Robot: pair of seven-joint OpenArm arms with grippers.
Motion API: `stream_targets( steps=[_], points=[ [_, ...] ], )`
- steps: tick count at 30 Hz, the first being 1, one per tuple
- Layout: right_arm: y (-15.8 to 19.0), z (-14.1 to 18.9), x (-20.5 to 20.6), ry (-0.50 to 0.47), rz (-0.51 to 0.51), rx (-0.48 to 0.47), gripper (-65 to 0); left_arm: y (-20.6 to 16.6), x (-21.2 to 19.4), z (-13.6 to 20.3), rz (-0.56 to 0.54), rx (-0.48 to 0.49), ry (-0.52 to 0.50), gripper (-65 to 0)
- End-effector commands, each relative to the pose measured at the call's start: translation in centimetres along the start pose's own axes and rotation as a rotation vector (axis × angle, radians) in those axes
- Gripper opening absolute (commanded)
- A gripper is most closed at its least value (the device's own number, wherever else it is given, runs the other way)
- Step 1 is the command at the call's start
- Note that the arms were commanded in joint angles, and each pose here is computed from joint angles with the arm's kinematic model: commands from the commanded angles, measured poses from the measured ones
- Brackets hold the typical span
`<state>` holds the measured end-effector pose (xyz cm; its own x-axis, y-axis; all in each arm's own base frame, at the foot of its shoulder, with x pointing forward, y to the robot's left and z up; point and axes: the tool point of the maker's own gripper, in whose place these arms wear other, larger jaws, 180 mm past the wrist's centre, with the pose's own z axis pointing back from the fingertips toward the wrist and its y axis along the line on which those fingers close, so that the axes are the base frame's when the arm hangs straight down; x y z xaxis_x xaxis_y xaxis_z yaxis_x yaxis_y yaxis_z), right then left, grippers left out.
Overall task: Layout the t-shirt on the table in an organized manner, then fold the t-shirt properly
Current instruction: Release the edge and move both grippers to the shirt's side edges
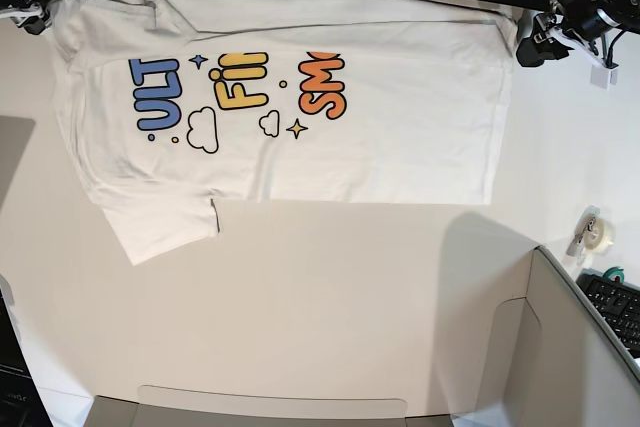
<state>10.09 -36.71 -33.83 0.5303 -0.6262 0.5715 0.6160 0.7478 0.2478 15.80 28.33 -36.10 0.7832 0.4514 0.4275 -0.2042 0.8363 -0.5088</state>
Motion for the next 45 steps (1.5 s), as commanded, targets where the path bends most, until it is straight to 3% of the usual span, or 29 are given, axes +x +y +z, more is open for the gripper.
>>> stream_targets(
  steps=[1,9,17,22,26,32,39,45],
  points=[
    [-0.8,0.9,1.3,-0.042,0.017,-0.025,-45.5,-0.3,0.9,0.5,-0.020,-0.006,-0.021,-37.9],
    [-3.1,2.9,4.1,-0.154,-0.026,-0.091,-45.7,-1.1,1.4,0.6,-0.052,-0.017,-0.034,-37.9],
    [0.5,2.5,8.2,-0.293,-0.039,-0.014,-46.0,-4.9,8.4,1.0,-0.211,-0.071,-0.178,-37.8],
    [4.2,0.3,10.0,-0.283,0.041,0.026,-46.0,-4.1,14.1,0.0,-0.148,-0.105,-0.262,-37.8],
    [8.3,-2.1,10.8,-0.241,0.137,0.067,-46.0,-3.4,16.8,-3.5,-0.017,-0.181,-0.185,-37.8],
    [13.4,-5.2,11.1,-0.183,0.198,0.166,-46.0,-3.1,16.6,-9.4,0.120,-0.226,-0.076,-37.8],
    [14.8,-7.2,11.1,-0.137,0.170,0.219,-45.9,-2.9,14.5,-13.3,0.134,-0.188,-0.029,-37.8],
    [14.8,-8.0,11.8,-0.123,0.244,0.237,-46.0,-3.8,14.6,-15.2,0.105,-0.177,-0.026,-37.8]
  ],
)
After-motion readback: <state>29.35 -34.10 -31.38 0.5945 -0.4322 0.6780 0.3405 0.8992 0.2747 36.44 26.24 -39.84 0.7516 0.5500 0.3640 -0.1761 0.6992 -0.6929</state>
